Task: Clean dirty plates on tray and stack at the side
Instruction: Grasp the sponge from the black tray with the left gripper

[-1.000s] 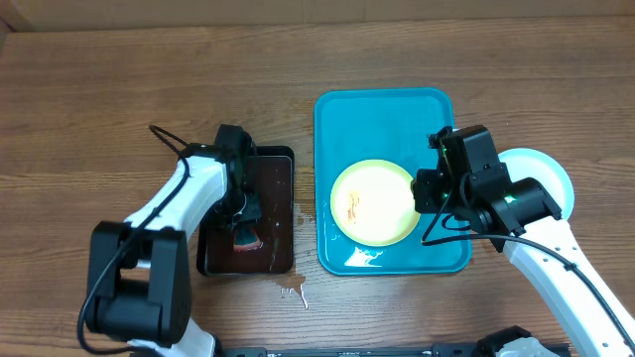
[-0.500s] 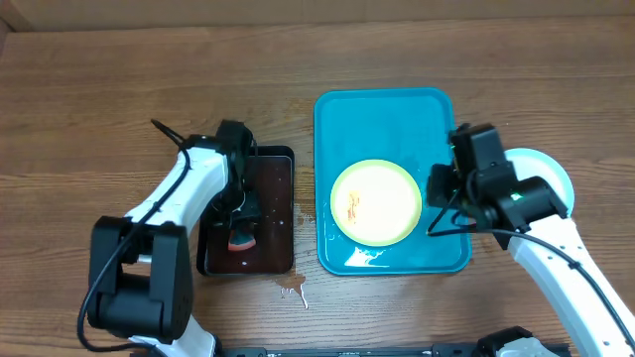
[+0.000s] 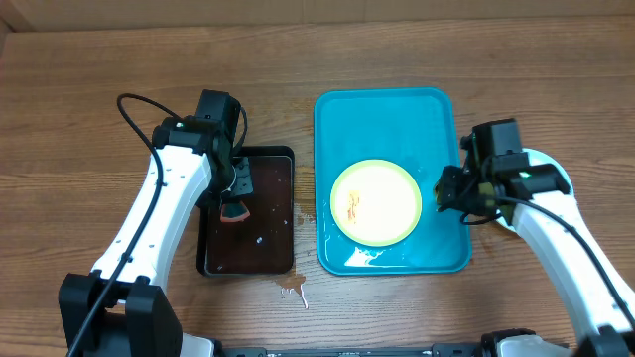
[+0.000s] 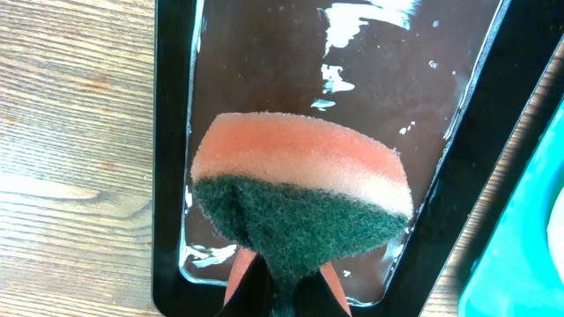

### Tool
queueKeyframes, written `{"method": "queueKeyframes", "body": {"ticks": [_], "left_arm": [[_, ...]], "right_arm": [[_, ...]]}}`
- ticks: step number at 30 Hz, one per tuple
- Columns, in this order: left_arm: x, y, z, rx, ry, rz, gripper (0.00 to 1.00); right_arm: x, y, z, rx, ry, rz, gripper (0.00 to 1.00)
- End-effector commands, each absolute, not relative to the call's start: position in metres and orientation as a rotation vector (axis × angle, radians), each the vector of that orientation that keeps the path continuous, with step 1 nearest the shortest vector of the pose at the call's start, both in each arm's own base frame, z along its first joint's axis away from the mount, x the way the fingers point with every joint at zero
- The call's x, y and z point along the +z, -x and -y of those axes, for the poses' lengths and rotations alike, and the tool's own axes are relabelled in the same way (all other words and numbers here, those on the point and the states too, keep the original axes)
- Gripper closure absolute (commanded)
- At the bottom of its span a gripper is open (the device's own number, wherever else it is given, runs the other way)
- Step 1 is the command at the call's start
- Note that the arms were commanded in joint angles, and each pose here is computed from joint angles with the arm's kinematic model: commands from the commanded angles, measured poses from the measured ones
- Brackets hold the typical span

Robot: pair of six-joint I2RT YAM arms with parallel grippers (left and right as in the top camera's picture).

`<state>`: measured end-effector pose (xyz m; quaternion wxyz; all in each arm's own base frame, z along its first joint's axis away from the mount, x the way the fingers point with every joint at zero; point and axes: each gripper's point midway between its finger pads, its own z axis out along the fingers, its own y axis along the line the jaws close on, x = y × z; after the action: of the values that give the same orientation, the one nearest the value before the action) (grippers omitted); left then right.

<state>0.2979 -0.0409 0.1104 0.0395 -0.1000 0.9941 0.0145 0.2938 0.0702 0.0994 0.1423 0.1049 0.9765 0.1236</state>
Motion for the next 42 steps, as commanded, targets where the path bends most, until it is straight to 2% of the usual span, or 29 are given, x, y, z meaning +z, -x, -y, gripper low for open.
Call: {"method": "queueKeyframes", "body": {"ticks": [1, 6, 11, 15, 21, 31, 42], "left_arm": [[0.117, -0.301, 0.040, 0.056, 0.271, -3.025, 0.96], [0.117, -0.301, 0.040, 0.057, 0.271, -3.028, 0.96], [0.117, -0.299, 0.040, 0.060, 0.271, -3.035, 0.96], [0.117, -0.298, 0.040, 0.062, 0.270, -3.040, 0.96], [0.120, -0.296, 0.039, 0.065, 0.260, -3.048, 0.96], [0.171, -0.314, 0.045, 0.057, 0.205, -2.963, 0.96], [0.158, -0.322, 0.050, 0.156, 0.183, -2.965, 0.96]], "right_arm": [[0.067, -0.295, -0.079, 0.403, -0.258, -2.889, 0.59], [0.042, -0.306, -0.090, 0.433, -0.125, -2.916, 0.58], [0.025, -0.306, -0.106, 0.421, -0.053, -2.947, 0.61], [0.015, -0.308, -0.097, 0.248, -0.078, -2.950, 0.62], [0.004, -0.306, -0.103, 0.250, -0.051, -2.978, 0.63], [0.002, -0.302, -0.114, 0.310, -0.027, -2.991, 0.63], [0.003, -0.303, -0.114, 0.312, -0.027, -2.987, 0.63]]}}
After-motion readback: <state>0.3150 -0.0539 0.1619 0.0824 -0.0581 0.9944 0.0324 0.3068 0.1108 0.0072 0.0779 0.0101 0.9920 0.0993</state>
